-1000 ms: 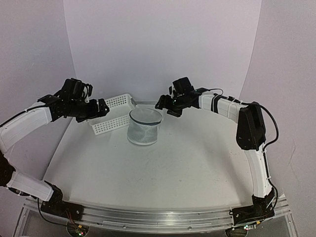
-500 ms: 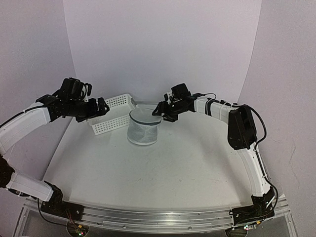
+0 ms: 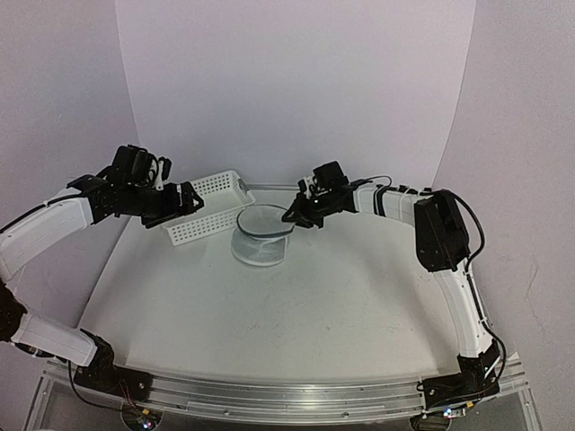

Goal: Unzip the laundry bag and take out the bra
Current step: Set the laundry bag at the center of the board.

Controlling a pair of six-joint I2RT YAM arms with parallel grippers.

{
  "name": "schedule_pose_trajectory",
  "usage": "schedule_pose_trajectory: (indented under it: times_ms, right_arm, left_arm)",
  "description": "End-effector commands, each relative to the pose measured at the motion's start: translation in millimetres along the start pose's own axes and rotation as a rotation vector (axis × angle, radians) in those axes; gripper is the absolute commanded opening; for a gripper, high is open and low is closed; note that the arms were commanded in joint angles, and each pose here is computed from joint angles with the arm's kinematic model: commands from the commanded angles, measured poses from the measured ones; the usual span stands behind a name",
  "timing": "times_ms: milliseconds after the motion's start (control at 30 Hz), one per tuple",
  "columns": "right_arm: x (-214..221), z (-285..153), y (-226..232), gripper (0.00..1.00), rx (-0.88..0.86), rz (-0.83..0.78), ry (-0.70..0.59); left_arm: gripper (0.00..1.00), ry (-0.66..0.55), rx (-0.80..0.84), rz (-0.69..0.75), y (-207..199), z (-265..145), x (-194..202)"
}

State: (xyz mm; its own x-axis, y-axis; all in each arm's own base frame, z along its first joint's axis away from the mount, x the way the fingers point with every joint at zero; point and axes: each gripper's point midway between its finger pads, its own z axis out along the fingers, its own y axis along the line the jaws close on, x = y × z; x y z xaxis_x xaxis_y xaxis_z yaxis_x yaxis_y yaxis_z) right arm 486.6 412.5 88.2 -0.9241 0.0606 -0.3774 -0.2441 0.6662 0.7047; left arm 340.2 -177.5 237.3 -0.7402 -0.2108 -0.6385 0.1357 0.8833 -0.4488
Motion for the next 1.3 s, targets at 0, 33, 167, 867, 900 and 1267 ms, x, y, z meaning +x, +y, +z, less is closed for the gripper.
schedule_pose_trajectory:
  times_ms: [0,33,167,867,900,1267]
  right_arm:
    - [-25.1,-40.9,52.2,0.10,-0.097,-0.056,-0.104]
    - [-24.5,-43.6,53.2,0.07,-0.095,-0.054,-0.111]
    - [-20.3,-57.0,57.1,0.00,-0.079,-0.025,-0.157]
    - [28.0,-100.1,88.0,0.00,-0.052,0.215,-0.427]
    - [29.5,-102.9,89.1,0.00,-0.058,0.222,-0.442]
    - [48.6,-105.7,95.7,0.00,-0.103,0.268,-0.460]
  left_arm:
    - [0.98,0.007,0.054,-0.012,-11.5,-0.4,2.1]
    - [0.98,0.010,0.059,-0.014,-13.3,0.3,3.1]
    - [0.98,0.041,0.108,-0.035,-25.7,6.3,14.3]
    - [0.98,0.187,0.360,-0.275,-66.1,45.3,72.5]
    - [0.98,0.195,0.365,-0.283,-65.9,47.0,75.6]
    - [0.95,0.311,0.439,-0.396,-78.2,75.8,107.4]
